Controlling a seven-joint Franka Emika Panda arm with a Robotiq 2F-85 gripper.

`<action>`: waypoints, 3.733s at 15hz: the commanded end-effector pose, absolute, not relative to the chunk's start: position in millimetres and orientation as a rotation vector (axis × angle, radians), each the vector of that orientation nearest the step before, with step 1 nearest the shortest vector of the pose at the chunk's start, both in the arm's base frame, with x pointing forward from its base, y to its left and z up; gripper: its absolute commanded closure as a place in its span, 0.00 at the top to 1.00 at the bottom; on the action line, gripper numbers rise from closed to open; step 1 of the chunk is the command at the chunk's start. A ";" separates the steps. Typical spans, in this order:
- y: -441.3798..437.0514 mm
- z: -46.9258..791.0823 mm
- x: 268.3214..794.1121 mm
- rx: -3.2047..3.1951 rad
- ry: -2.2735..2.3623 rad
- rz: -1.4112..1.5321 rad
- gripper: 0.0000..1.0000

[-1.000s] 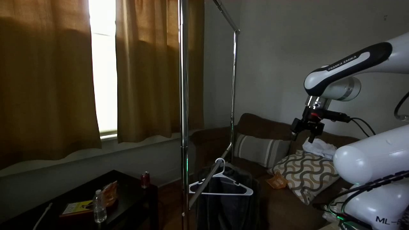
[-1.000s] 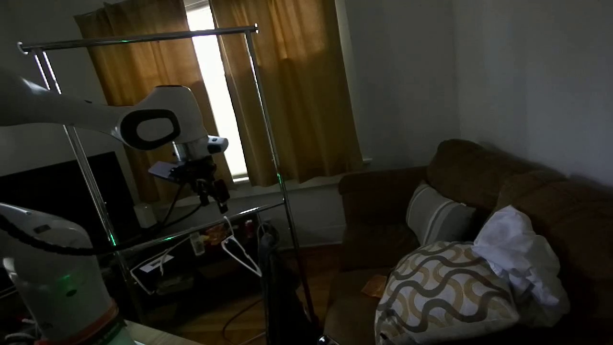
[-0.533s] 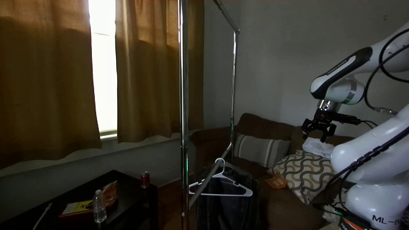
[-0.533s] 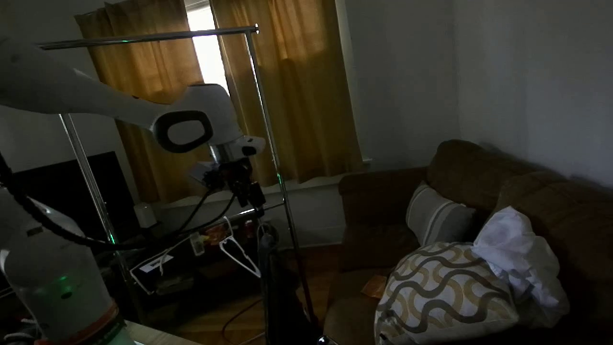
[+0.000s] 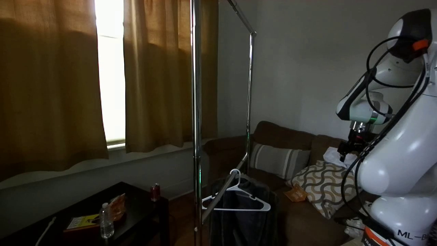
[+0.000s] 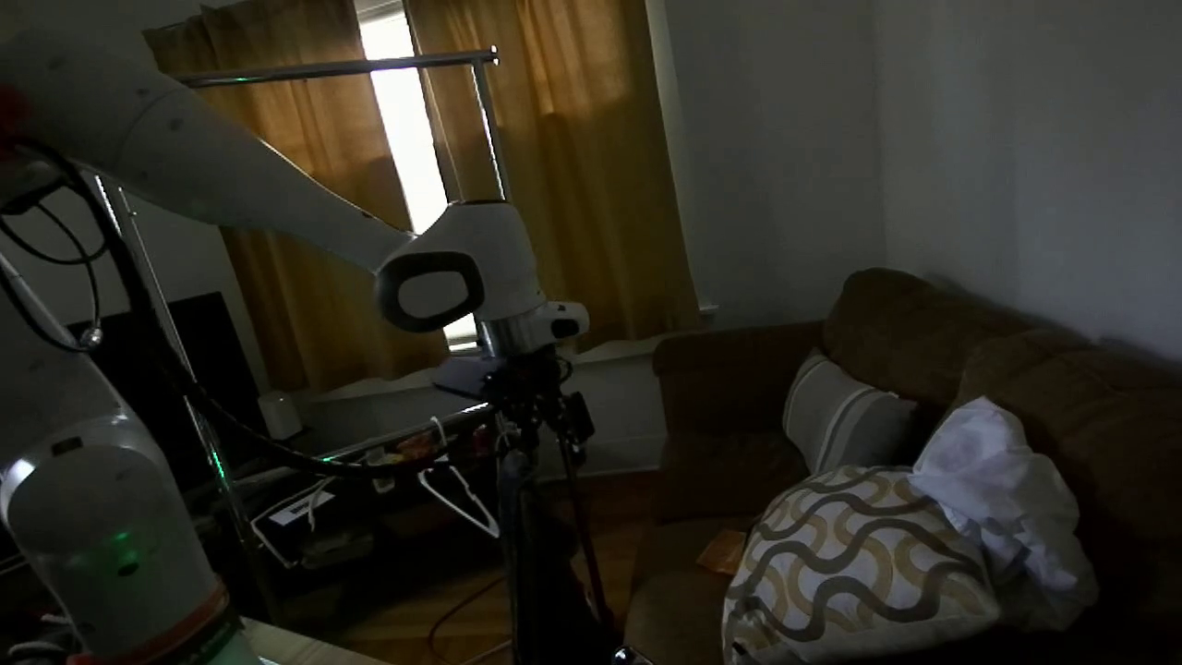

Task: Put the coat hanger on the bottom rack

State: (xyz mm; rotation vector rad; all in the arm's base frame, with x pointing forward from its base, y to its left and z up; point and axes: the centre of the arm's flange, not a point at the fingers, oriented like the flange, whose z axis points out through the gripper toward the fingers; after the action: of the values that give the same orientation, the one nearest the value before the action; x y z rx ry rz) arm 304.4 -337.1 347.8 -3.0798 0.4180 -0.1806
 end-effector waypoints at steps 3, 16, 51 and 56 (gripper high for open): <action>-404.9 294.4 287.7 -3.038 0.584 -0.169 1.00; -447.7 245.0 265.4 -2.862 0.934 -0.095 1.00; -545.8 50.2 263.9 -2.917 1.855 -0.071 1.00; -548.2 33.5 268.9 -2.945 1.815 -0.022 1.00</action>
State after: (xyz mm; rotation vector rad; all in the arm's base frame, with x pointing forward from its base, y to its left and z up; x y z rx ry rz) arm 267.0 -540.1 49.9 -2.9147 1.8173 -0.0502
